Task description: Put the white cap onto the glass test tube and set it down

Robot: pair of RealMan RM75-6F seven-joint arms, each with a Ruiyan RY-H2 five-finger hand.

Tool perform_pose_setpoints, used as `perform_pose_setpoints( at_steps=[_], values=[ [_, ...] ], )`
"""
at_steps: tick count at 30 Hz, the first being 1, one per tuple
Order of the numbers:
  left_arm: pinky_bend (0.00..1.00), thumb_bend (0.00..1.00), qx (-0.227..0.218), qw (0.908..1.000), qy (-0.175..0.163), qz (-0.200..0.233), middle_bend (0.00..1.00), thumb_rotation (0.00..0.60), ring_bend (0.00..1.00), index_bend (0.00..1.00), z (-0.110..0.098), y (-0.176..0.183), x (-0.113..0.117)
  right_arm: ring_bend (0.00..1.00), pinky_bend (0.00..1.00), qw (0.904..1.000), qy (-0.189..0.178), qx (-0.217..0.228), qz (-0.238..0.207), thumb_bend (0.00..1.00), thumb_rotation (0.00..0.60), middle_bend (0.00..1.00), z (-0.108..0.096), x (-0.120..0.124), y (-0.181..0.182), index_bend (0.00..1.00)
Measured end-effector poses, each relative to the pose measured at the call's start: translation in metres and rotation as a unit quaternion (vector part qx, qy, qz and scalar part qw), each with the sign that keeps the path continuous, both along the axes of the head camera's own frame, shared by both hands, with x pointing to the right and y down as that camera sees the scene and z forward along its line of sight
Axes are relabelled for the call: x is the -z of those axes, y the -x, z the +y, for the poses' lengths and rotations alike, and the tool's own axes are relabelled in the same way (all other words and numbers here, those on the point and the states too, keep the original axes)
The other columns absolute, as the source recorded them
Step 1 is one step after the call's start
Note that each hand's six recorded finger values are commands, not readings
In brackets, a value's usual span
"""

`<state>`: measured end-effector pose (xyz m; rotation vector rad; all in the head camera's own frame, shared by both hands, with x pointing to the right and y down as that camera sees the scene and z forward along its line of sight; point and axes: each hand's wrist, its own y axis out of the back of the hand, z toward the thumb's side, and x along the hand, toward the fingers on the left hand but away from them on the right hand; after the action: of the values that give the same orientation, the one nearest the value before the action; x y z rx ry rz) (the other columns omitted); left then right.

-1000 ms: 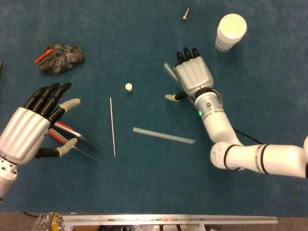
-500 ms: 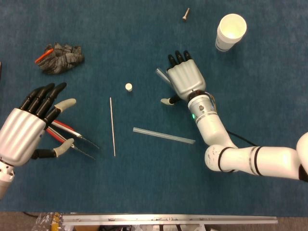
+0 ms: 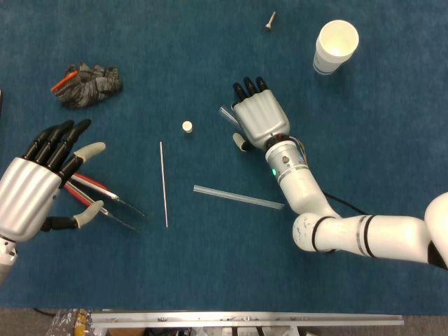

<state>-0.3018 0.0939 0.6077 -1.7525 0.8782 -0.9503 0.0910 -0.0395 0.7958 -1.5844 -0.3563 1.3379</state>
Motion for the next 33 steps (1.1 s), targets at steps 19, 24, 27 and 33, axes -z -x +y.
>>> perform_pose_setpoints(
  at_steps=[19, 24, 27, 33],
  values=[
    [0.01, 0.26, 0.005, 1.0000, -0.001, -0.004, 0.00, 0.363, 0.00, 0.17, 0.003, 0.002, 0.003, 0.00, 0.10, 0.9994, 0.003, 0.014, -0.031, 0.57, 0.428, 0.10, 0.007, -0.001, 0.017, 0.41],
    [0.01, 0.26, 0.006, 1.0000, -0.004, -0.003, 0.00, 0.363, 0.00, 0.17, 0.003, 0.002, 0.005, 0.00, 0.10, 0.9989, 0.005, 0.016, -0.044, 0.58, 0.429, 0.10, 0.009, 0.001, 0.023, 0.40],
    [0.01, 0.26, 0.006, 1.0000, -0.006, -0.003, 0.00, 0.360, 0.00, 0.17, 0.003, 0.002, 0.006, 0.00, 0.10, 0.9982, 0.008, 0.018, -0.057, 0.58, 0.430, 0.10, 0.012, 0.002, 0.030, 0.40],
    [0.01, 0.26, 0.009, 0.9999, -0.008, -0.004, 0.00, 0.360, 0.00, 0.17, 0.005, 0.004, 0.009, 0.00, 0.10, 0.9971, 0.008, 0.023, -0.072, 0.58, 0.429, 0.10, 0.017, 0.006, 0.038, 0.40]
  ],
)
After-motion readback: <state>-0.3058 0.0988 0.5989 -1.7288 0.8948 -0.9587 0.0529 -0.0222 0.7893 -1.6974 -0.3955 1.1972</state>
